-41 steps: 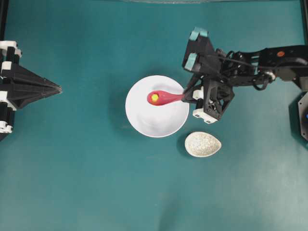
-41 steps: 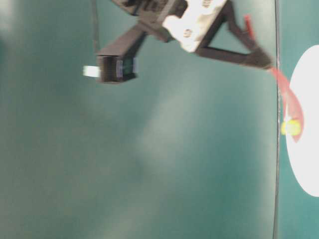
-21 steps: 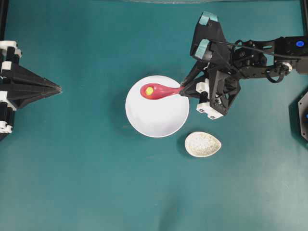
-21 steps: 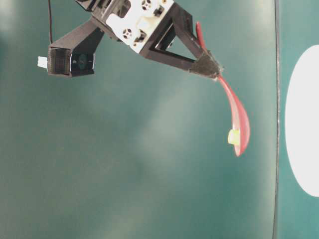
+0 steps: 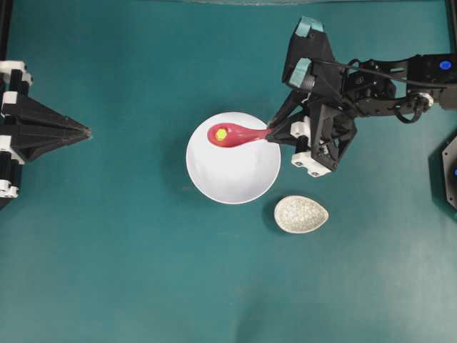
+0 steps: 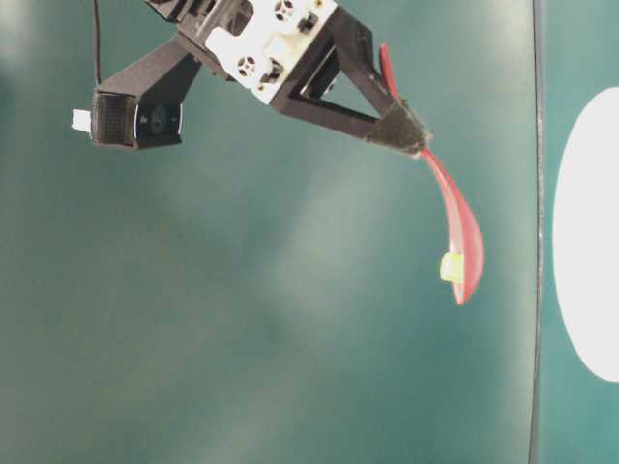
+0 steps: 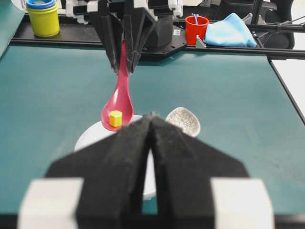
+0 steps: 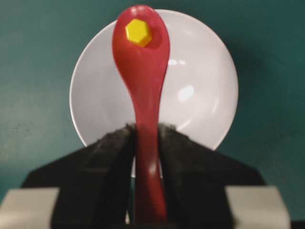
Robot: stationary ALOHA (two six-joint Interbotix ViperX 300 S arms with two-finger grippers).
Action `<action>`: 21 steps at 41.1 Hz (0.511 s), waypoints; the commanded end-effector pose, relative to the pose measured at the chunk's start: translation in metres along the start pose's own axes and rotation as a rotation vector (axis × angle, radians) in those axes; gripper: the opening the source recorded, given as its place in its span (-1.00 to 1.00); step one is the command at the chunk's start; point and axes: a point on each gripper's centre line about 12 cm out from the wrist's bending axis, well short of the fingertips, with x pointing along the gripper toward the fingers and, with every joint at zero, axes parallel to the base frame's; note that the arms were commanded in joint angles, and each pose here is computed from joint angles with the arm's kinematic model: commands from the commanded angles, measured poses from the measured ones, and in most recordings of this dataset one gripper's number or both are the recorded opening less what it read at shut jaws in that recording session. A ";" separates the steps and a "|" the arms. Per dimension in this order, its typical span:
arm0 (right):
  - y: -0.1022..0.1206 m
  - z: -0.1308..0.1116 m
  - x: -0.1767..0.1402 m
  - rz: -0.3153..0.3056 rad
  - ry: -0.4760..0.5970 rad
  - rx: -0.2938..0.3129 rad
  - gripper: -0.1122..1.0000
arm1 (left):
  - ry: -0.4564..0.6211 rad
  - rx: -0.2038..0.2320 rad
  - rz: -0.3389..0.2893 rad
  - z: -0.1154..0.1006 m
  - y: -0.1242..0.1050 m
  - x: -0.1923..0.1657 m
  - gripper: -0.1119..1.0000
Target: Scoop the yellow hexagonal prism block from the bowl with a spoon using the right arm.
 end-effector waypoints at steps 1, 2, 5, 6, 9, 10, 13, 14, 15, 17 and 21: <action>0.005 0.014 -0.012 0.010 -0.059 -0.012 -0.38 | -0.029 -0.002 -0.002 0.012 -0.001 0.002 -0.75; 0.005 0.014 -0.013 0.011 -0.061 -0.012 -0.38 | -0.028 -0.003 -0.002 0.012 -0.001 0.002 -0.75; 0.005 0.014 -0.012 0.010 -0.058 -0.012 -0.38 | -0.020 -0.002 -0.002 0.011 -0.001 0.002 -0.75; 0.005 0.014 -0.012 0.010 -0.056 -0.011 -0.38 | -0.018 -0.003 -0.002 0.011 -0.001 0.002 -0.75; 0.005 0.014 -0.012 0.010 -0.056 -0.011 -0.38 | -0.017 -0.003 -0.002 0.011 -0.001 0.002 -0.75; 0.005 0.014 -0.012 0.010 -0.056 -0.011 -0.38 | -0.017 -0.003 -0.002 0.011 -0.001 0.002 -0.75; 0.005 0.014 -0.012 0.010 -0.058 -0.011 -0.38 | -0.014 -0.003 -0.002 0.010 -0.001 0.002 -0.75; 0.005 0.014 -0.012 0.010 -0.059 -0.011 -0.38 | -0.015 -0.002 -0.002 0.010 -0.001 0.002 -0.75; 0.005 0.015 -0.012 0.010 -0.062 -0.012 -0.38 | -0.015 -0.003 -0.002 0.011 -0.001 0.002 -0.75; 0.005 0.015 -0.012 0.011 -0.067 -0.013 -0.38 | -0.014 -0.001 -0.002 0.010 -0.001 0.002 -0.75; 0.004 0.015 -0.012 0.009 -0.072 -0.013 -0.38 | -0.014 -0.003 -0.002 0.010 -0.001 0.002 -0.75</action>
